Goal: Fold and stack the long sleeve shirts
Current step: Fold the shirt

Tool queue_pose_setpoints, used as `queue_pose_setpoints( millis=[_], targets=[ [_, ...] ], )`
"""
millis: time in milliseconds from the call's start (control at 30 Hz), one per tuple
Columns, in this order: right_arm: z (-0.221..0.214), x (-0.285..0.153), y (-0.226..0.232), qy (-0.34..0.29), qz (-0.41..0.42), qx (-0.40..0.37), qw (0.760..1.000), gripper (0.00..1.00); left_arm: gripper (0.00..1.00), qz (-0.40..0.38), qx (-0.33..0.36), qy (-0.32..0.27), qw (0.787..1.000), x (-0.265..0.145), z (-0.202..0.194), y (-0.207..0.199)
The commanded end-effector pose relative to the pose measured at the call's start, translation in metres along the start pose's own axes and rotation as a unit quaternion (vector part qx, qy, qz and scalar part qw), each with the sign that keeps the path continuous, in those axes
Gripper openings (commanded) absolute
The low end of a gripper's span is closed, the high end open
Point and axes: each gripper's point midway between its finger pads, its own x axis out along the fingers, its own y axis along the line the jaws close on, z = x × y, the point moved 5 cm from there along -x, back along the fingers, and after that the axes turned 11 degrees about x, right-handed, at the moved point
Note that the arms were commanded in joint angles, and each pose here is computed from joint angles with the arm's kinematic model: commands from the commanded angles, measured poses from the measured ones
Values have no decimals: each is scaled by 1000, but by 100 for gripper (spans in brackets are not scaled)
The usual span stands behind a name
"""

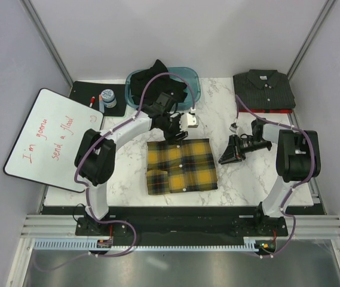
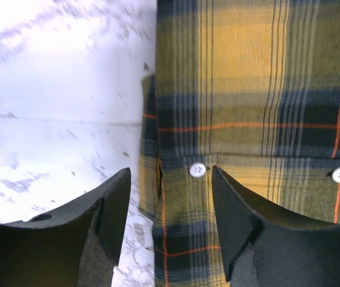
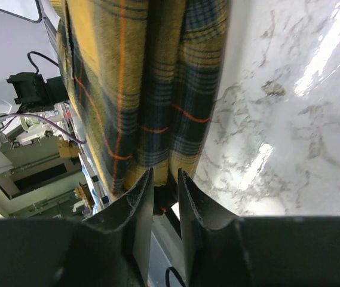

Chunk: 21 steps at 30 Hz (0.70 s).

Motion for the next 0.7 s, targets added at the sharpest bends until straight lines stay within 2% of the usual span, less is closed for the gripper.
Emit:
queue_pose_setpoints(
  millis=[0,167,467,667],
  targets=[
    [10,10,-9,-8,30,-26,999,27,65,-11,-9,-52,999,-5,31,12],
    [32,15,-20,-48,4,-33,998,20,67,-37,-16,-66,997,11,39,16],
    [44,34,-19,-58,-19,-31,998,23,73,-71,-28,-84,994,41,52,21],
    [22,32,-7,-40,16,-20,999,26,73,-78,-35,-81,993,46,48,20]
  ],
)
